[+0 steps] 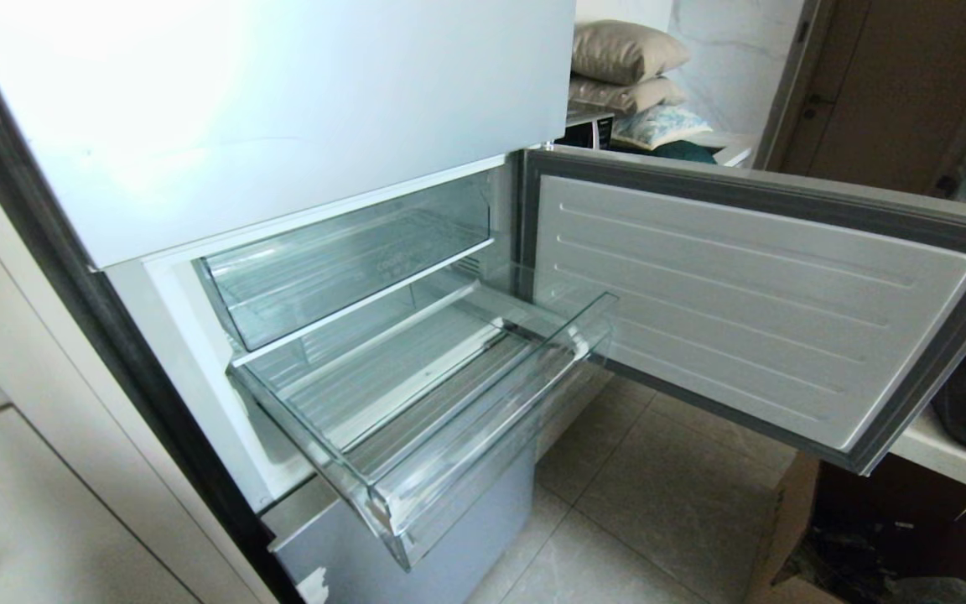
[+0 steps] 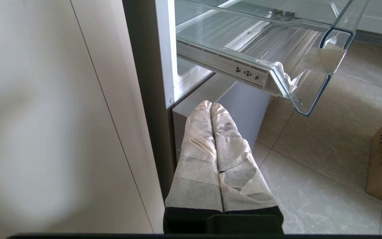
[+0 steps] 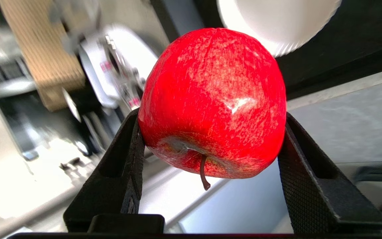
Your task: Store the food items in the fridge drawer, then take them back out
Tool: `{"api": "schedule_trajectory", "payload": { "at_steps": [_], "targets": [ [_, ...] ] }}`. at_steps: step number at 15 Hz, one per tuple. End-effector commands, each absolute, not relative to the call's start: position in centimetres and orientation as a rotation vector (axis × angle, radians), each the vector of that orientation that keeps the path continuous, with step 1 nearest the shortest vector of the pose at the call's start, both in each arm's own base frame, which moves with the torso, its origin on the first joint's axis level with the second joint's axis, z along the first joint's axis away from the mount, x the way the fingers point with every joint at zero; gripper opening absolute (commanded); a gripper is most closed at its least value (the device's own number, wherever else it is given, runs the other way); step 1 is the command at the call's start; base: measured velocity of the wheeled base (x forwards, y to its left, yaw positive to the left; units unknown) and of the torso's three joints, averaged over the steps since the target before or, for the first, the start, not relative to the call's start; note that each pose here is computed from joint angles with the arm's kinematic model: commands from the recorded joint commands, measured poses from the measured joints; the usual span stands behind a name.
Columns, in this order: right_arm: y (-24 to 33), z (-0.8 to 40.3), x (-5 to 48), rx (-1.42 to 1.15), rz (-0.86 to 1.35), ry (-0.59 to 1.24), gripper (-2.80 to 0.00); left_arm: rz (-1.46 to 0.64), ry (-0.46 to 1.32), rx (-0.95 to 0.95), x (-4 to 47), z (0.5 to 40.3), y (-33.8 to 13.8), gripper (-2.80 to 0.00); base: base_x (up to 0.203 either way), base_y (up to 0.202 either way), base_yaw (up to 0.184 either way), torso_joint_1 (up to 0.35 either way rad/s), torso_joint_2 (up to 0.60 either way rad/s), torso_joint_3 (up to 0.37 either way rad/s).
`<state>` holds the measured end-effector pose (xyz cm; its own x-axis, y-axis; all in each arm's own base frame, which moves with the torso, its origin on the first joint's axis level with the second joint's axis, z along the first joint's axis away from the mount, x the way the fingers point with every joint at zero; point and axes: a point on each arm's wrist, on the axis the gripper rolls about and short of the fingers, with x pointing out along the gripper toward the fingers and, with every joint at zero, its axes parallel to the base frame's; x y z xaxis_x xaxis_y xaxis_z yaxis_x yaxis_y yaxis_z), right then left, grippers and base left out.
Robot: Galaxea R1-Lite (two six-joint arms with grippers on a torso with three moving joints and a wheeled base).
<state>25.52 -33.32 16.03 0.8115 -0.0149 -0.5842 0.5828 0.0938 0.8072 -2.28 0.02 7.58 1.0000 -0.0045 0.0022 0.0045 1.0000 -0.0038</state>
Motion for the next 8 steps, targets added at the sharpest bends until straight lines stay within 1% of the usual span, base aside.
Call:
{"api": "schedule_trajectory", "payload": {
  "at_steps": [1,5,8],
  "targets": [
    [-34.2,16.0,24.9,1.466,-0.498,0.466,-2.8,-0.003,-0.003,-0.005,-2.3,7.6,0.0,-2.8,0.0,0.0,0.0,0.0,0.0,0.0],
    [-35.3,16.3,23.6,1.582,-0.594,0.397,-2.8,-0.004,-0.003,-0.005,-2.3,7.6,0.0,-2.8,0.0,0.0,0.0,0.0,0.0,0.0],
    [-35.4,16.5,23.5,1.605,-0.683,0.405,-2.8,-0.003,-0.003,-0.005,-2.3,7.6,0.0,-2.8,0.0,0.0,0.0,0.0,0.0,0.0]
  ]
}}
